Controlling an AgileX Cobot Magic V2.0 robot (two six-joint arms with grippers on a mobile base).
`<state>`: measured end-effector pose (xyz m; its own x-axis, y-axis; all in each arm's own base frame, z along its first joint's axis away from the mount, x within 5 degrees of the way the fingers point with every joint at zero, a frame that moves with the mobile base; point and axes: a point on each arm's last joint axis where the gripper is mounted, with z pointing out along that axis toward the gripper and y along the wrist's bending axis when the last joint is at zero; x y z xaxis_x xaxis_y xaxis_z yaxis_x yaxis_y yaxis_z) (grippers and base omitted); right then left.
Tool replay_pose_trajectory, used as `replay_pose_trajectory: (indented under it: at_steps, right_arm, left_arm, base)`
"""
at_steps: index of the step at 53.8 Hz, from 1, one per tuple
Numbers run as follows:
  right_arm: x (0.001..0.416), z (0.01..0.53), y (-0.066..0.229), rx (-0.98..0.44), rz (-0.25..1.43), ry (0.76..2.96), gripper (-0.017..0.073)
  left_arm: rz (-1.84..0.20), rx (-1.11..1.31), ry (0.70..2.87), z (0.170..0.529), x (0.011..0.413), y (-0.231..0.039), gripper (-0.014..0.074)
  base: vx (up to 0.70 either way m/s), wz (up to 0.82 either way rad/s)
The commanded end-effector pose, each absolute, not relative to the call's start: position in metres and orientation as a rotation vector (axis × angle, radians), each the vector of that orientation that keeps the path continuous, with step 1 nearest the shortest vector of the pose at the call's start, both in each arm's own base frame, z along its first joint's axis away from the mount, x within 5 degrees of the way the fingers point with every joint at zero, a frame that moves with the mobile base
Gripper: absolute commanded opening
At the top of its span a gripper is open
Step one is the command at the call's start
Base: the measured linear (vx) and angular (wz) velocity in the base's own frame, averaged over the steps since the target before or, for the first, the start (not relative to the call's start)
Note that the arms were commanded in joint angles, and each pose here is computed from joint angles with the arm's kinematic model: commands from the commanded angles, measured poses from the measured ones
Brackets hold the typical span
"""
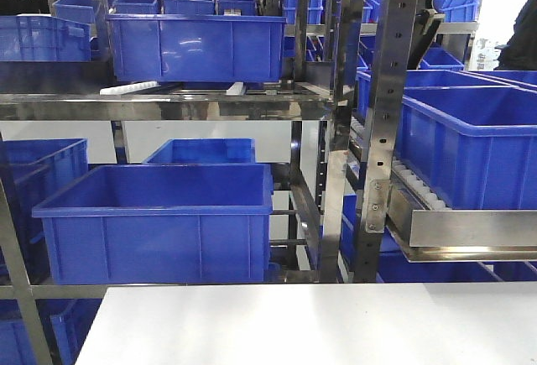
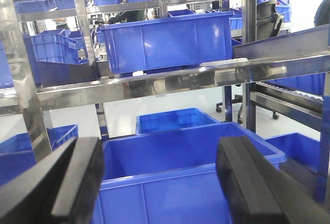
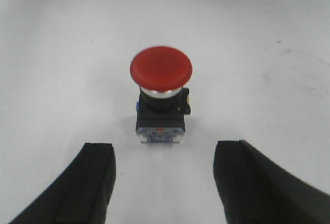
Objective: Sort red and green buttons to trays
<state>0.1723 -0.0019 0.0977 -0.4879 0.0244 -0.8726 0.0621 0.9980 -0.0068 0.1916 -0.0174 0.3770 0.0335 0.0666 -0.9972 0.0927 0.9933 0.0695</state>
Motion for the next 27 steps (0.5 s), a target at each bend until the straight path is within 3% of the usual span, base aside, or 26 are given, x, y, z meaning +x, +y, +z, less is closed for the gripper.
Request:
replay_pose_trajectory:
  at_steps: [1,27]
  right_arm:
    - [0.192,0.112,-0.003,0.045,-0.056,1.864,0.0471]
    - [0.254,0.097,-0.001,0.052,-0.055,1.802,0.0461]
  left_arm:
    - [-0.035,0.117,1.412,0.399,0.188,-0.018,0.0586]
    - [-0.032,0.119,1.411,0.399,0.188,-0.018,0.0586]
  base:
    - [0.00,0.00]
    - [0.00,0.00]
